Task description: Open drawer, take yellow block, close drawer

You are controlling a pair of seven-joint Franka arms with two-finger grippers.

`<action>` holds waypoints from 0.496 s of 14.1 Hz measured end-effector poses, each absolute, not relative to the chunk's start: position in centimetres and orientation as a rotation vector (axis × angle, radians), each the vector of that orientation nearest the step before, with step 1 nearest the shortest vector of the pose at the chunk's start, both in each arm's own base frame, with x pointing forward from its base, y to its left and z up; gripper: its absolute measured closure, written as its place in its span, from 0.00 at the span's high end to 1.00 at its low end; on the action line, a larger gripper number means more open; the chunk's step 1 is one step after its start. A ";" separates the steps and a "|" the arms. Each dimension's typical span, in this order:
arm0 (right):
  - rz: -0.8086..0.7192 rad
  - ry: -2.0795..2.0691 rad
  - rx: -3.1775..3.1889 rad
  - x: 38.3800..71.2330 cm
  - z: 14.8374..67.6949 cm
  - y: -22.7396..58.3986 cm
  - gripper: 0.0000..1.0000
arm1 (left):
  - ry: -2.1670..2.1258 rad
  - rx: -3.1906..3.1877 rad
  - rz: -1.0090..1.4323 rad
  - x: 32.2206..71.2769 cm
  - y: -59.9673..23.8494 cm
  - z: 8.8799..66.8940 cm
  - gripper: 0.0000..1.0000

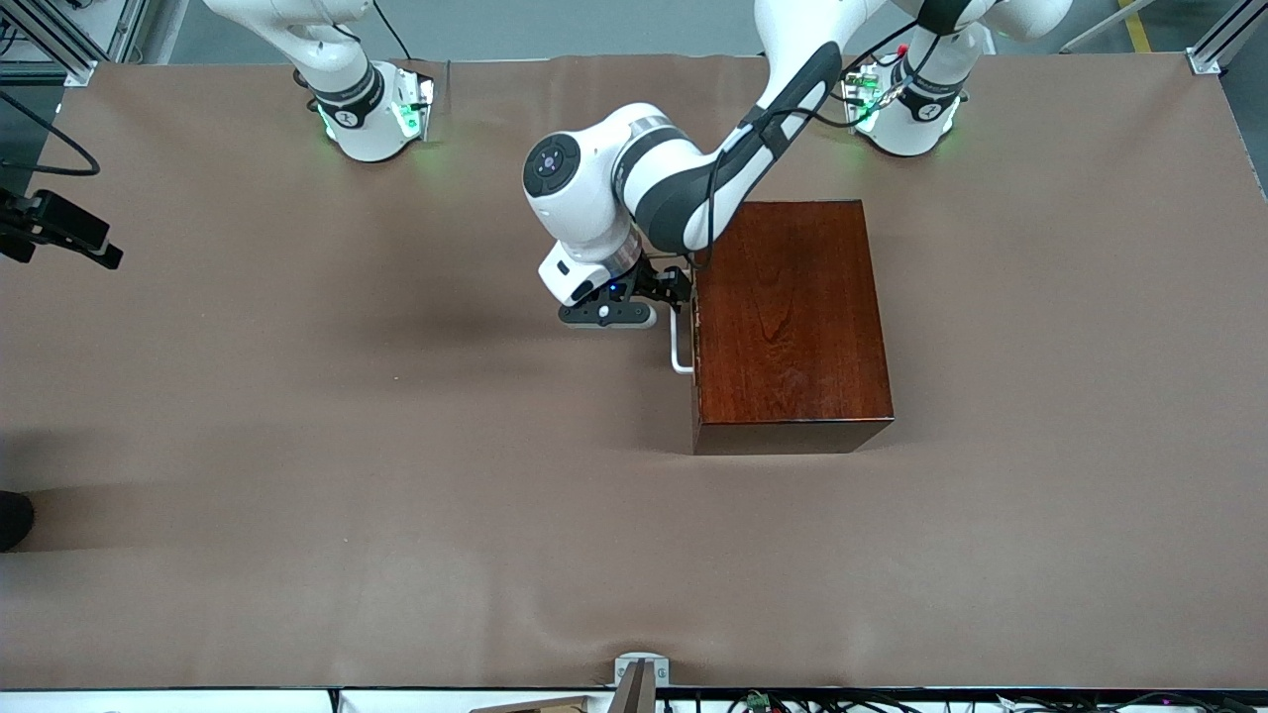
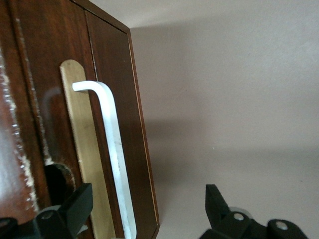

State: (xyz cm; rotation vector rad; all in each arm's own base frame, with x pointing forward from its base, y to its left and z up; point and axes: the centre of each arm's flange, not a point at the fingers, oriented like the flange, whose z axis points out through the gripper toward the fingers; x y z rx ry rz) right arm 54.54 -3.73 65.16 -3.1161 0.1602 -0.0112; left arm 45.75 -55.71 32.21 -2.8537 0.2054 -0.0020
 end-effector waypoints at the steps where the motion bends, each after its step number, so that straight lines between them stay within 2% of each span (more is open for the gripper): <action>1: -0.011 0.160 -3.116 54.5 65.2 -3.7 1.00 | 0.208 -2.845 0.001 45.8 -55.7 31.6 1.00; 7: -0.011 0.160 -3.116 54.5 65.2 -3.7 1.00 | 0.213 -2.819 0.026 45.8 -55.5 29.4 1.00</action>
